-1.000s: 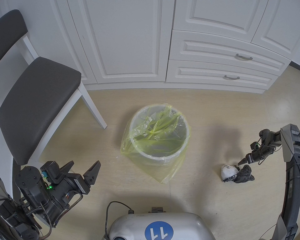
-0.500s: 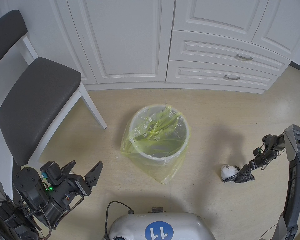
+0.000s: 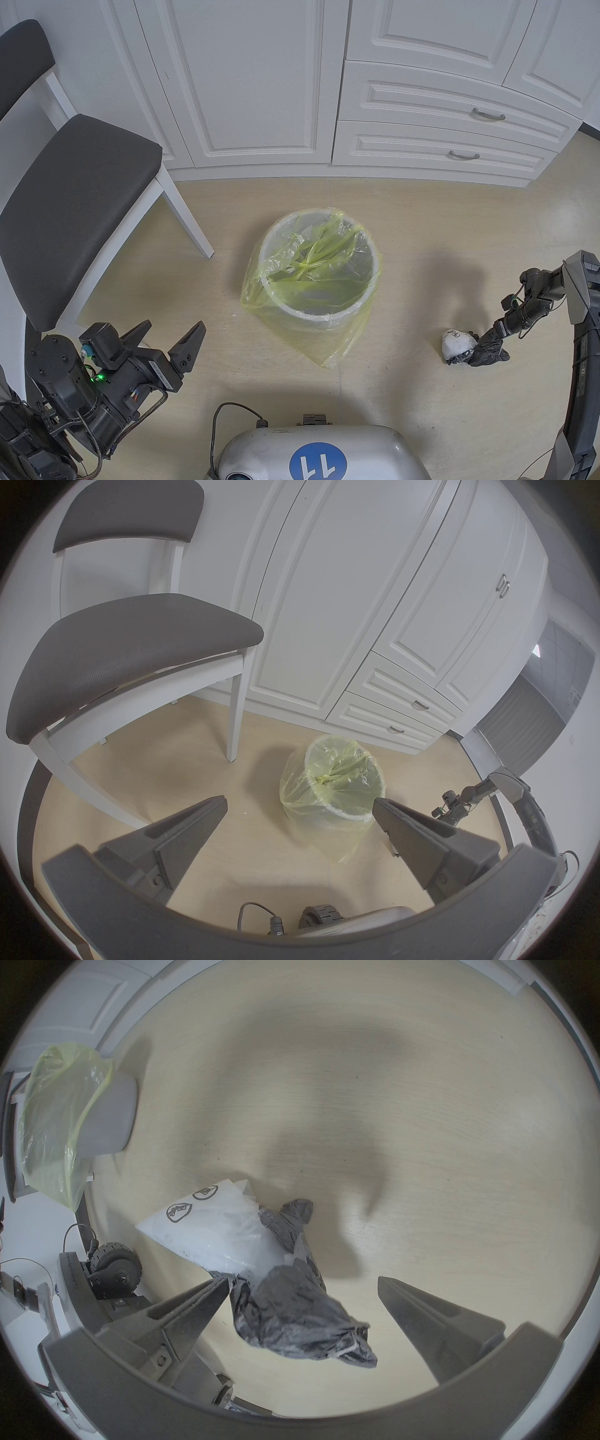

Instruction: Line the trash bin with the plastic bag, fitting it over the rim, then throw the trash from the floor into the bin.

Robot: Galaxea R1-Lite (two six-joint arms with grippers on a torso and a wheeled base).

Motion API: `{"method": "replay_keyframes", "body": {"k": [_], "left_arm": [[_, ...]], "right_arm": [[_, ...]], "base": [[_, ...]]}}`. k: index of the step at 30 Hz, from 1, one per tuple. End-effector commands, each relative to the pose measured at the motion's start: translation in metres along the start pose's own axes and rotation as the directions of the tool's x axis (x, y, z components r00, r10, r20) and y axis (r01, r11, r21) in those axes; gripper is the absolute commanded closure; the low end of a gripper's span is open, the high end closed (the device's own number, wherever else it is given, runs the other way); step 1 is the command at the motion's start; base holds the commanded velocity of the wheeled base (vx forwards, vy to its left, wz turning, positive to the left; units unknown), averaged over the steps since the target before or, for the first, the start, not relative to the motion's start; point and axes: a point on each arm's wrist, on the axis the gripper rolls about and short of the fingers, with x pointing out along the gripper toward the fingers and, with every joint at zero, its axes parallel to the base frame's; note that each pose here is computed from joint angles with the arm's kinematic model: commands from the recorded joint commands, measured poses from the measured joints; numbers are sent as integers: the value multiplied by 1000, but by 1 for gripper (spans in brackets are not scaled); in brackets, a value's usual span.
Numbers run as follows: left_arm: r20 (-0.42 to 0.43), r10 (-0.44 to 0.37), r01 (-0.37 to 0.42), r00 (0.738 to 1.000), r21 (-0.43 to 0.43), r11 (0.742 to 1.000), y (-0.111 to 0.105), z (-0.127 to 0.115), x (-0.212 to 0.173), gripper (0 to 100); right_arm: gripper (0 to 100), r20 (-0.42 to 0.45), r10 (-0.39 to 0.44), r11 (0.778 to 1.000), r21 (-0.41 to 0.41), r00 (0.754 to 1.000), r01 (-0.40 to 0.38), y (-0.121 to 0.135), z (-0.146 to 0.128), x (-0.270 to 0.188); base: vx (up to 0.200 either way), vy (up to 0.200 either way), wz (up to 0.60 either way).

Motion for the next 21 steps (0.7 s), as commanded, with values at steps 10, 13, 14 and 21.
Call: {"method": "replay_keyframes", "body": {"k": [10,13,14,21], "left_arm": [[-16,7,-7,1000,9,1000,2,-3,-3,0],[-17,7,-7,1000,9,1000,2,-3,-3,0],[-17,7,-7,1000,9,1000,2,-3,-3,0],[-16,7,-7,1000,9,1000,2,-3,-3,0]], "right_arm": [[0,-13,7,1000,-21,1000,-7,9,5,6],[0,-19,11,1000,-19,1000,-11,10,4,6],[0,-19,11,1000,-19,1000,-11,10,4,6],[100,-22,14,1000,-16,1000,-14,9,4,6]], "base": [[0,0,0],[0,0,0],[0,0,0],[0,0,0]]}}
